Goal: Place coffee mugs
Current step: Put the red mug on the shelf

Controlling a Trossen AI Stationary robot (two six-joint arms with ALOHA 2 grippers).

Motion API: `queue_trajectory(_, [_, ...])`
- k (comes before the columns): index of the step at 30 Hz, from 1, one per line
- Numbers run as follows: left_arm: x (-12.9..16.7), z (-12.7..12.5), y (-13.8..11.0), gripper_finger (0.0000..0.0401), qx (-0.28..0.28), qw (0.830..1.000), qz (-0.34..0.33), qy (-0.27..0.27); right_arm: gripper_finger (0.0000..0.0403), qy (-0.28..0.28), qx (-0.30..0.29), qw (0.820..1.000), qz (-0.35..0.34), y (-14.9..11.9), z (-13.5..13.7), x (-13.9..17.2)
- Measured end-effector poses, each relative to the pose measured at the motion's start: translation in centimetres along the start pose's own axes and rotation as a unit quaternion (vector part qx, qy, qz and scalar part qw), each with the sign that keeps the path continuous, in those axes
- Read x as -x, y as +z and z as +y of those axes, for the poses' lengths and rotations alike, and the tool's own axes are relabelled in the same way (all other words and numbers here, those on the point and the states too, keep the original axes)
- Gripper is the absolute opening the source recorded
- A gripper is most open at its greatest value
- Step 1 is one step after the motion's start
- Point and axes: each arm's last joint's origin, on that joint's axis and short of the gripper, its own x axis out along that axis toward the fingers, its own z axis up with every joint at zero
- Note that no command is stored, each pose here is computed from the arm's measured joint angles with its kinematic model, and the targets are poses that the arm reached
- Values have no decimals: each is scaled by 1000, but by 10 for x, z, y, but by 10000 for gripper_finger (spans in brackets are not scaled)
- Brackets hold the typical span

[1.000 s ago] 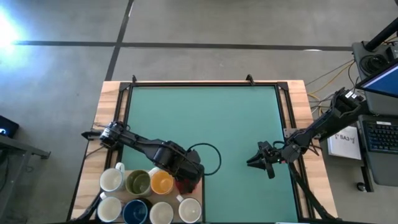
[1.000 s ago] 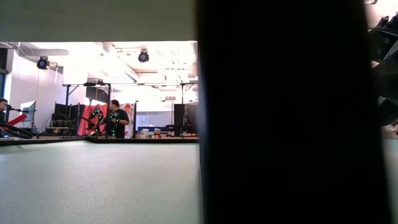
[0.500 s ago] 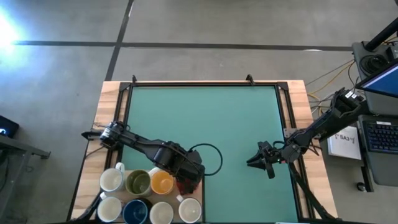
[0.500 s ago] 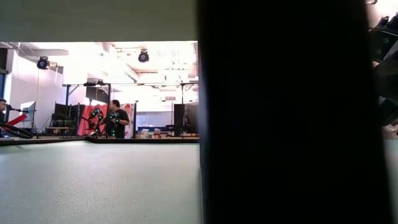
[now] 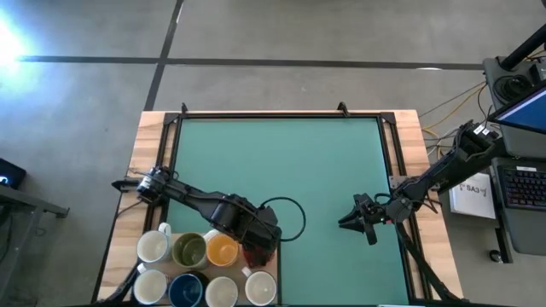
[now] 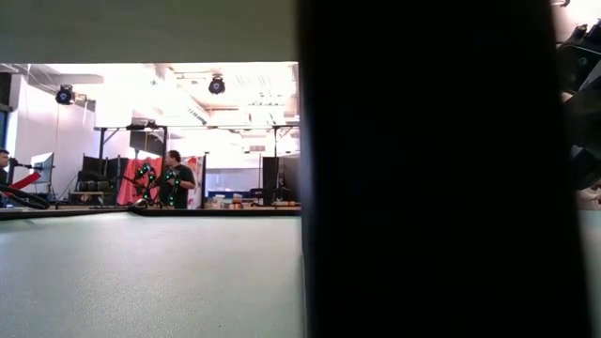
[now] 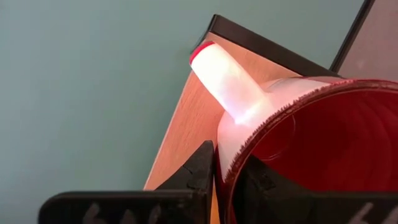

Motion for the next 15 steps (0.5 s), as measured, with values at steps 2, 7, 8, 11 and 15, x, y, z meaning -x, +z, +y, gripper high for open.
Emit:
queue_trajectory(2, [1,0,0,23,4,1000,-2,-2,68,0,0,1000,0,0,0,0])
queue_trajectory(7, [1,0,0,43,9,1000,-3,-3,68,0,0,1000,0,0,0,0])
queue_trajectory(8, [1,0,0,47,9,1000,-2,-3,68,0,0,1000,0,0,0,0])
queue_trajectory(11, [1,-1,0,60,9,1000,-3,-4,68,0,0,1000,0,0,0,0])
queue_trajectory(15, [2,0,0,70,9,1000,-4,-5,68,0,0,1000,0,0,0,0])
